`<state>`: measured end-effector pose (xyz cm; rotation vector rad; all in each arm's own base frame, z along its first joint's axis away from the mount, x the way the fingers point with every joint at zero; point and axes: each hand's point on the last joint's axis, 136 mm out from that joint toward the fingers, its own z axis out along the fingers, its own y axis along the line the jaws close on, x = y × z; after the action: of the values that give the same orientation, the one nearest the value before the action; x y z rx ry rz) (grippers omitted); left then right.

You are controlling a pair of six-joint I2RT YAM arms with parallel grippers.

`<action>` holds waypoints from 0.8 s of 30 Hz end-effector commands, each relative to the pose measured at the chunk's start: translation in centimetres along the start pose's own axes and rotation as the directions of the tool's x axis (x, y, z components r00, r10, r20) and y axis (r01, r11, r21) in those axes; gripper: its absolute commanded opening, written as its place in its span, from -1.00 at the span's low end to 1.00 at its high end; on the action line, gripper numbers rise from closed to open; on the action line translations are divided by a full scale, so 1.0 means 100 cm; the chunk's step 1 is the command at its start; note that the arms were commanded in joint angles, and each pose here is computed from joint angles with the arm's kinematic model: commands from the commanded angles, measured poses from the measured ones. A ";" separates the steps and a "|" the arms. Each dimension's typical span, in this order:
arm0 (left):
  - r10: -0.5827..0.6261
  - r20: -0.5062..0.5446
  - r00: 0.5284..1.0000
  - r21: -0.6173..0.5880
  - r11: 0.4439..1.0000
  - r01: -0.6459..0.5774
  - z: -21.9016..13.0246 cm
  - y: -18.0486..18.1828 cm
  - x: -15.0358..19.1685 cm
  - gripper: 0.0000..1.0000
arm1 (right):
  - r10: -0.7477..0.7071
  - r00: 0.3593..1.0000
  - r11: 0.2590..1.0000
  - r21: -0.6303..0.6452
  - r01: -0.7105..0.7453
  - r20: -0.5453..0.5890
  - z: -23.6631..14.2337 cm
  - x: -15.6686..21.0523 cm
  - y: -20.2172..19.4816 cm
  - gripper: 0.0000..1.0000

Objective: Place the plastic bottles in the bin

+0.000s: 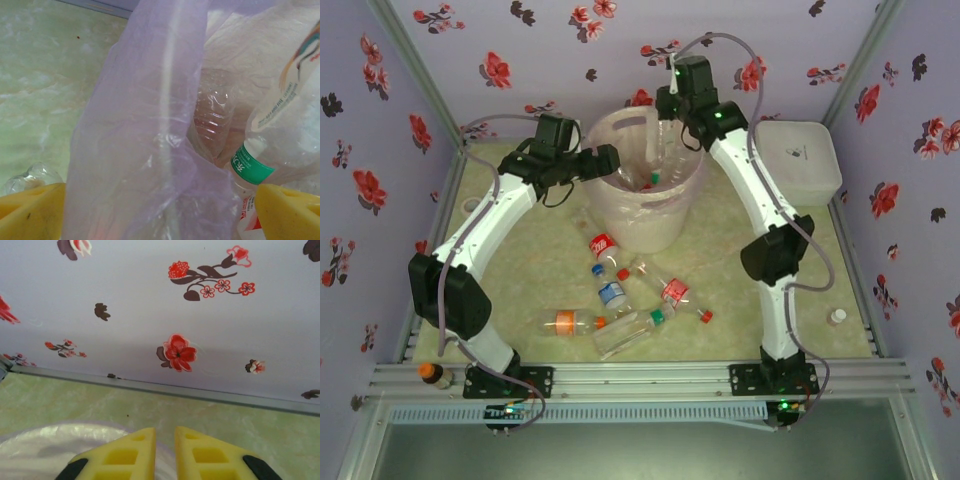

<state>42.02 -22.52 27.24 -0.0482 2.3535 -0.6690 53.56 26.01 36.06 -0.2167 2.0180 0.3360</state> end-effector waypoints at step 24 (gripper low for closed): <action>0.036 0.041 0.999 0.054 0.998 -0.038 -0.005 -0.027 -0.026 0.88 | 0.101 0.856 0.981 -0.091 -0.170 -0.506 -0.014 0.166 0.028 -0.66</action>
<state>43.28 -23.45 28.54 -0.0374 2.3296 -0.6819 47.75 26.79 35.67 -0.2343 2.0663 0.5402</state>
